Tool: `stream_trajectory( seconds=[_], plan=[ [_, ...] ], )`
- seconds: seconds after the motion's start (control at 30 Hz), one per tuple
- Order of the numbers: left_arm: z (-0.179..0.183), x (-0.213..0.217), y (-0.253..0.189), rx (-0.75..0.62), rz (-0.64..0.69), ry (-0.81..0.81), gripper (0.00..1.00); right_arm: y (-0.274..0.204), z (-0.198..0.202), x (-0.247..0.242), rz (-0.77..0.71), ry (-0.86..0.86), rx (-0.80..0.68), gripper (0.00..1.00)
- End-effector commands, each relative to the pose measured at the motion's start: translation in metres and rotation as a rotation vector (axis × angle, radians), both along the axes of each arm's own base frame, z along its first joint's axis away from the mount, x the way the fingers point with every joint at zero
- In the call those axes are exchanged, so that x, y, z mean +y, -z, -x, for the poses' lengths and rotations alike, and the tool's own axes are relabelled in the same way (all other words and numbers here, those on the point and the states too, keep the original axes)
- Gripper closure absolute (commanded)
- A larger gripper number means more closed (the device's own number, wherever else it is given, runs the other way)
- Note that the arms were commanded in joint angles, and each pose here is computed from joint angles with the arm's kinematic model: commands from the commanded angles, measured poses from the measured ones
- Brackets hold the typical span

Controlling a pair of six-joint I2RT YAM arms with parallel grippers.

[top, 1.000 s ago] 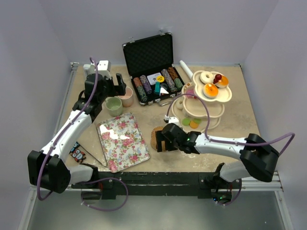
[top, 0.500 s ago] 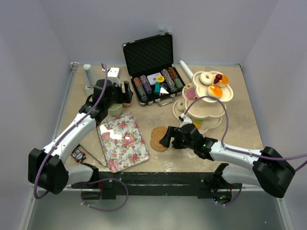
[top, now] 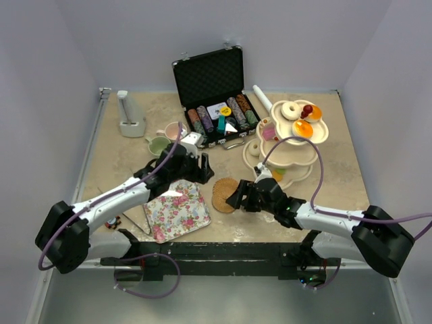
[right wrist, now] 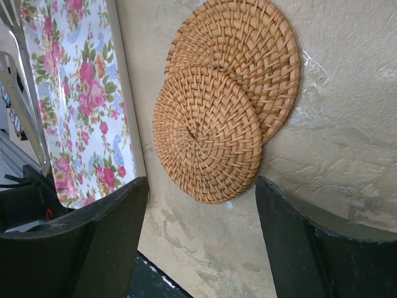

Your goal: Serve the afternoon tea

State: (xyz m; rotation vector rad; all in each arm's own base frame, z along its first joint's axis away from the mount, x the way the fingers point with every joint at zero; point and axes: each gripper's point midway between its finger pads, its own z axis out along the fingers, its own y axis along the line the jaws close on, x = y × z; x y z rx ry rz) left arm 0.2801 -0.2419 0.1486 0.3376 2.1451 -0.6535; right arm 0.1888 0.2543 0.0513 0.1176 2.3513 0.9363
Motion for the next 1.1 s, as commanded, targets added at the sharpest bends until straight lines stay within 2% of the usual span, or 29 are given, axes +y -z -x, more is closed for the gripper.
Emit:
stream_trajectory(
  seconds=[0.0,0.4,0.53,0.77,0.9,1.07],
  plan=[
    [0.023,-0.040,0.020,0.054,0.093,0.099,0.31,-0.005,-0.007,-0.002,-0.034,0.062,-0.003,0.26],
    [0.049,-0.076,0.076,0.145,0.052,0.254,0.37,0.010,-0.008,-0.009,-0.017,0.103,0.011,0.29],
    [0.047,-0.071,0.093,0.174,-0.010,0.205,0.41,0.013,-0.009,-0.005,-0.024,0.091,0.013,0.30],
    [0.047,-0.051,0.099,0.135,-0.113,0.110,0.41,0.017,-0.009,-0.002,-0.027,0.084,0.023,0.32],
    [0.056,-0.043,0.104,0.147,-0.109,0.103,0.41,0.016,-0.009,-0.001,-0.029,0.082,0.025,0.32],
    [0.072,-0.046,0.123,0.222,-0.084,0.141,0.49,0.014,-0.009,0.001,-0.037,0.078,0.027,0.32]
  ],
)
